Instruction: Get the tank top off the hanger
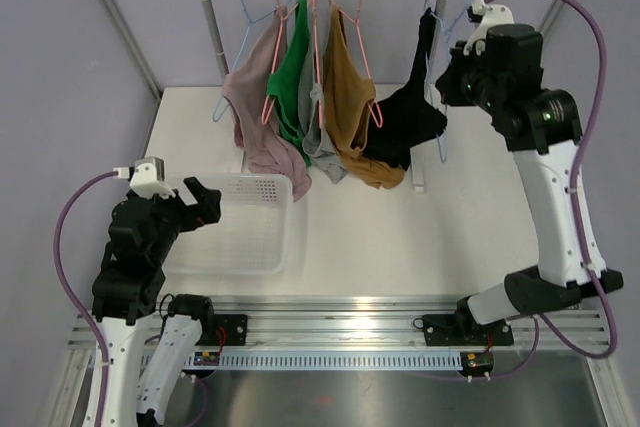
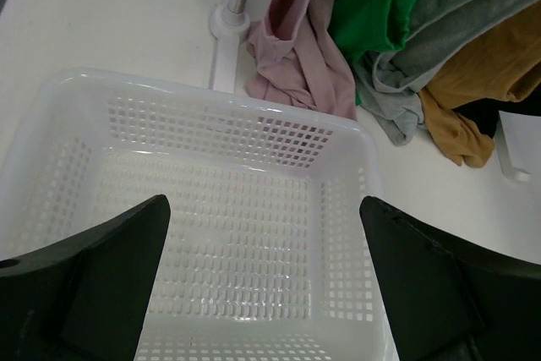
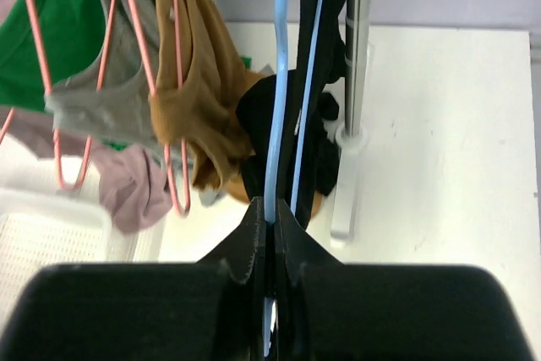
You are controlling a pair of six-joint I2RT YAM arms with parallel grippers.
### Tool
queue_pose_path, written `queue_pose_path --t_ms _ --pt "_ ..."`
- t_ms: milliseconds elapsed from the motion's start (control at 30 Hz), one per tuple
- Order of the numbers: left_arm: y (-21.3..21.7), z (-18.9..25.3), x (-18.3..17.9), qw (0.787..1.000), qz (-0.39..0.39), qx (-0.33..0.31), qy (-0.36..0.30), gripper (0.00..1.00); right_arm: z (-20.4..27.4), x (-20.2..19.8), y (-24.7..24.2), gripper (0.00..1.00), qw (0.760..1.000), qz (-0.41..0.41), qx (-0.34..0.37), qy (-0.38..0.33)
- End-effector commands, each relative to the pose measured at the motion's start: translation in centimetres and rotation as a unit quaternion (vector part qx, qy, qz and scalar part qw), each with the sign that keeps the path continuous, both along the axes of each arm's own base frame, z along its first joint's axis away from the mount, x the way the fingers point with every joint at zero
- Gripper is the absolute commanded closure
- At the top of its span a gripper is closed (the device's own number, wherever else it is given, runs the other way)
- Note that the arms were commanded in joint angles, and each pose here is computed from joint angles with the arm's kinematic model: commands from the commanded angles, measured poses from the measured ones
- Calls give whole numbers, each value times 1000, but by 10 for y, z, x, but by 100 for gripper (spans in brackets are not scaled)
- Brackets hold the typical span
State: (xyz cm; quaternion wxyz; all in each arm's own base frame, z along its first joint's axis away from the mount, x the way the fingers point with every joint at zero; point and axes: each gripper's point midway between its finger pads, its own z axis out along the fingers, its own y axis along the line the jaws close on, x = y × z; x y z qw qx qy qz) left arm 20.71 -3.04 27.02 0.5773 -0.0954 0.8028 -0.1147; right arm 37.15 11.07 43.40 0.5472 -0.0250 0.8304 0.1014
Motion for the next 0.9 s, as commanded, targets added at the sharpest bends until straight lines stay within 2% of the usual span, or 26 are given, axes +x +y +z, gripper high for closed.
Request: queue_pose_path --t_ms 0,167,233,333,400,467,500,533,567,667,800,867 --pt "-32 41 5 995 -86 -26 -51 1 33 -53 -6 100 998 16 32 -51" --pt "-70 94 -1 975 -192 -65 -93 1 44 -124 -18 100 996 40 58 -60" --pt "-79 108 9 969 -215 -64 -101 1 45 -146 -17 100 994 62 65 -55" --pt "-102 116 20 961 -254 -66 -84 1 62 -183 -26 100 992 67 79 -78" --pt "-124 142 15 950 -286 -65 -107 1 87 -210 -31 100 986 80 91 -115" --pt "-138 163 21 949 -285 -57 -124 1 94 -226 -33 100 985 89 94 -117" --pt "-159 172 10 936 -322 -55 -130 1 105 -236 -36 100 981 91 100 -137" --pt "-169 177 8 932 -333 -54 -132 1 113 -244 -38 100 978 89 111 -154" --pt "-175 188 14 935 -322 -52 -138 1 115 -248 -35 100 975 101 115 -158" --pt "-206 206 -2 917 -357 -67 -163 1 107 -252 -27 100 974 125 120 -144" --pt "-239 222 -14 900 -384 -78 -192 1 54 -237 -9 100 980 154 111 -55" --pt "-250 232 -14 894 -385 -78 -218 1 39 -242 -1 100 977 178 113 -34"
